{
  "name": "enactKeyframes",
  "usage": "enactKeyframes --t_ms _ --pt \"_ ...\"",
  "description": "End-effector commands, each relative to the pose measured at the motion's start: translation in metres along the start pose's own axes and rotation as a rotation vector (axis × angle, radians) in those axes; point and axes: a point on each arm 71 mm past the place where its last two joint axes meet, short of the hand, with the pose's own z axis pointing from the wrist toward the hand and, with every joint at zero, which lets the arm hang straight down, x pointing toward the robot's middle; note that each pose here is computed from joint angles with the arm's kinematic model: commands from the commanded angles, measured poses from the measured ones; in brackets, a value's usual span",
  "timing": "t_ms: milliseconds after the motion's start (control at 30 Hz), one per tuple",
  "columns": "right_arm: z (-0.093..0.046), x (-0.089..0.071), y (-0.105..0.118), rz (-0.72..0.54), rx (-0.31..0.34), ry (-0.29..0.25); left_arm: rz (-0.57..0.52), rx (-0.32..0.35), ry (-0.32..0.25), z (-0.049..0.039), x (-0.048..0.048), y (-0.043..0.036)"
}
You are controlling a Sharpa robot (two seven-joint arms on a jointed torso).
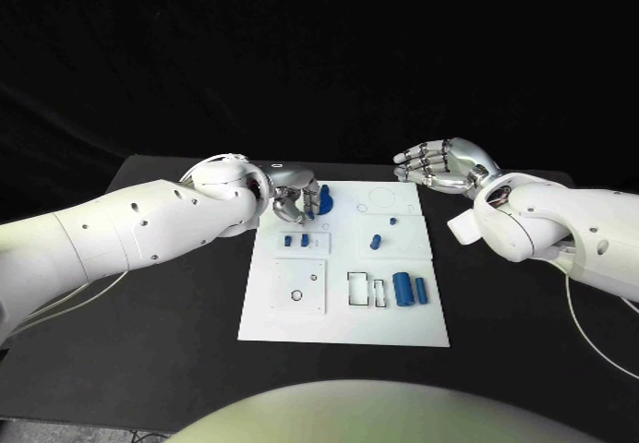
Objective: Assemble the parts on the task board
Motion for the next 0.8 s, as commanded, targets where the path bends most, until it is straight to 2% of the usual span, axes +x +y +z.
enactKeyframes --t_ms 33,333,800 --pt "0.0 0.0 0.001 -0.007 -0.013 0.004 -0.025 -0.002 -0.004 -0.0023 -0.0009 0.003" --pt "0.0 0.001 0.001 -0.006 -0.013 0.006 -0.03 -0.039 0.025 -0.0038 0.001 0.0148" --pt "0.0 0.001 0.001 -0.006 -0.013 0.008 -0.031 -0.069 0.082 -0.0011 0.0056 0.0197"
